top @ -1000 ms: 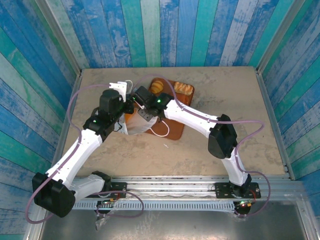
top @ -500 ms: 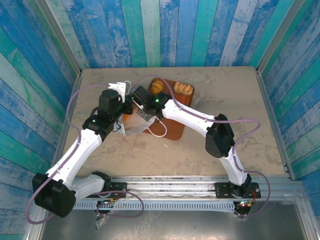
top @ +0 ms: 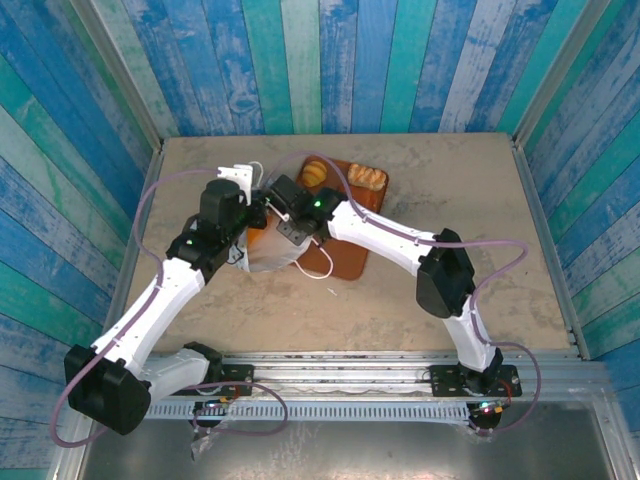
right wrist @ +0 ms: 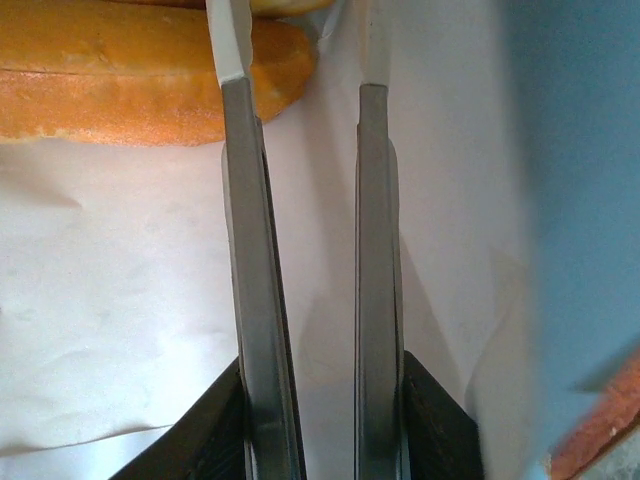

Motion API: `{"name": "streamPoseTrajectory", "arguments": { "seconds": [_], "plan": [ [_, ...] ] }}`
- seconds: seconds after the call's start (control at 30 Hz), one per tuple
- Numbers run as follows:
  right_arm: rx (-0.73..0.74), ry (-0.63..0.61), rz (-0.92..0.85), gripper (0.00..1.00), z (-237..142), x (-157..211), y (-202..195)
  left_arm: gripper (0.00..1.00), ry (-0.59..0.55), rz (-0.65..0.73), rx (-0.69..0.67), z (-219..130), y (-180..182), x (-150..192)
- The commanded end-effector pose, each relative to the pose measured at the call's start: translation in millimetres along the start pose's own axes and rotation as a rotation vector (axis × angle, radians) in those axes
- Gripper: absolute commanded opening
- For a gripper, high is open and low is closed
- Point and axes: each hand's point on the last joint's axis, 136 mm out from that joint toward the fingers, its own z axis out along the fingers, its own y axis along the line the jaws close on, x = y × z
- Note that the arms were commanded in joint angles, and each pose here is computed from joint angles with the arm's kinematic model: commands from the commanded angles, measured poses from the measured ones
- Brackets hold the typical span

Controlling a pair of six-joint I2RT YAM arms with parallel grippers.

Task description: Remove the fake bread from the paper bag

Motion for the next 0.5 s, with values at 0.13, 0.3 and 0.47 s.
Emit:
{"name": "streamPoseTrajectory", "arguments": {
  "seconds": [0.13,0.3,0.47],
  "plan": [
    [0.017,-0.05,0.036,0.01,-46,2,-4,0.04,-0.094,-0.069,-0.072,0,7,-37],
    [0.014,-0.064,0.057,0.01,-64,7,-8,0.04,-0.099,-0.07,-0.077,1,7,-38],
    [0.007,-0.089,0.073,0.01,-80,5,-11,0.04,-0.096,-0.061,-0.079,3,8,-33]
  ]
}}
